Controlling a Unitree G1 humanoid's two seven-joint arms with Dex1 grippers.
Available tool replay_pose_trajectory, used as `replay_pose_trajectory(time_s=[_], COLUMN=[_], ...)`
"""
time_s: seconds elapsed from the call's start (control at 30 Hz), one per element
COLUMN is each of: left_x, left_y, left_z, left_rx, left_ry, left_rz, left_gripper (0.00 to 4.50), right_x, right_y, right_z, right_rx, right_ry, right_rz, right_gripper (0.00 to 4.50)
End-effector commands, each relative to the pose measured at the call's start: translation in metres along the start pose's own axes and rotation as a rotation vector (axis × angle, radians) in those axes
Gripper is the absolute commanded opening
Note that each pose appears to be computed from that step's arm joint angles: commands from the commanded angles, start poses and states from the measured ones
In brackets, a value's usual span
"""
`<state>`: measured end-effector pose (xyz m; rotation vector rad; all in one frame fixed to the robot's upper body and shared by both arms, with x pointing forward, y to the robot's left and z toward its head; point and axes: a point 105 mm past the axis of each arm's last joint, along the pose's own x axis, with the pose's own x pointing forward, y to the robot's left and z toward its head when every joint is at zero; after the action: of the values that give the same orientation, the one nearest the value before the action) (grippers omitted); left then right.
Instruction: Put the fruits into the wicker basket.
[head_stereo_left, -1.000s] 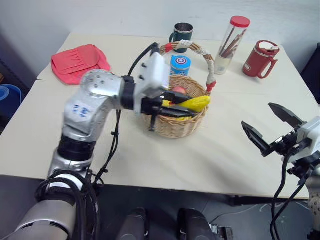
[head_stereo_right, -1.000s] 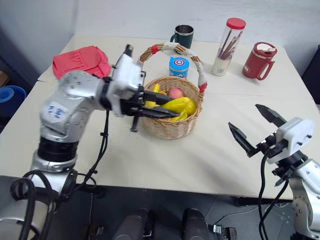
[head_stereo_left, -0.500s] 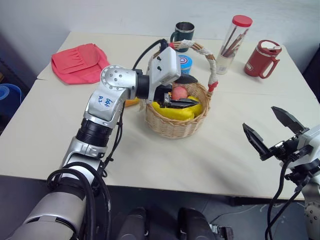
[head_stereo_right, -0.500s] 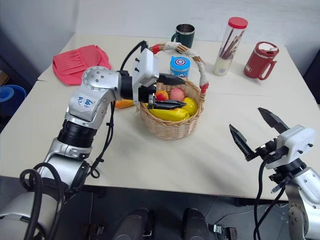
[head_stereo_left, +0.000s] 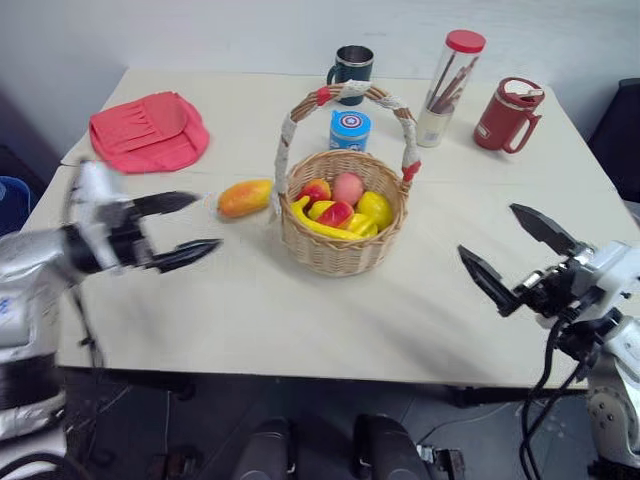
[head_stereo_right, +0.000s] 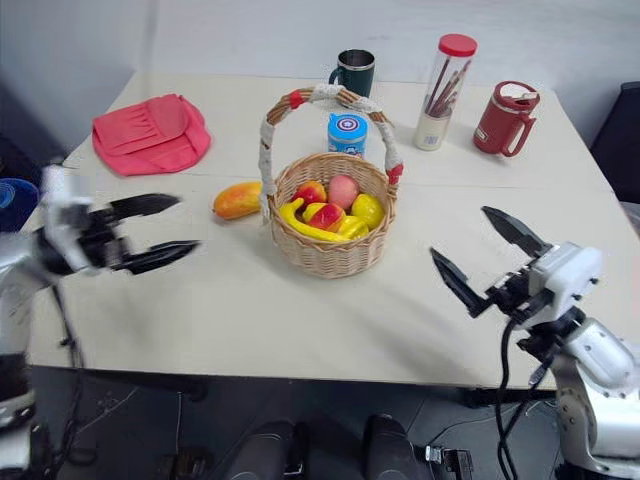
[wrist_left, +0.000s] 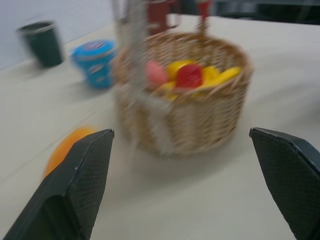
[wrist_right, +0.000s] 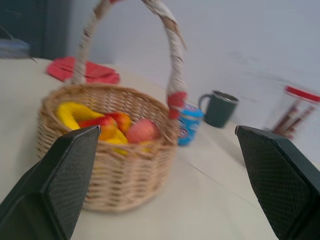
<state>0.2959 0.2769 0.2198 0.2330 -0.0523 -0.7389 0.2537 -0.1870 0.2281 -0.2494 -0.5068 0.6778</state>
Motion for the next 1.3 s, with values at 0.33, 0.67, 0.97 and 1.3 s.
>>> replay_pose_trajectory(time_s=[0.33,0.67,0.97,1.3], left_x=[-0.136,0.039,0.146,0.16], left_y=[0.062,0.08,0.054,0.044], left_z=[-0.096,-0.032,-0.021,-0.038], left_rx=[-0.114,-0.002,0.008,0.021], left_ry=[0.31,0.214,0.289,0.39], left_rz=[0.579,0.16,0.041,0.037], left_gripper=[4.4,4.4,4.4,3.79], right_x=[0.043,0.047,0.047,0.038], right_y=[-0.007,-0.019,-0.017,-0.011], right_z=[0.065,0.077,0.083,0.09], right_rx=[-0.08,-0.04,-0.059,-0.067], right_ry=[-0.066,0.01,0.035,0.039], right_rz=[0.232,0.304,0.265,0.194], right_gripper=[4.5,4.5,4.5,4.5])
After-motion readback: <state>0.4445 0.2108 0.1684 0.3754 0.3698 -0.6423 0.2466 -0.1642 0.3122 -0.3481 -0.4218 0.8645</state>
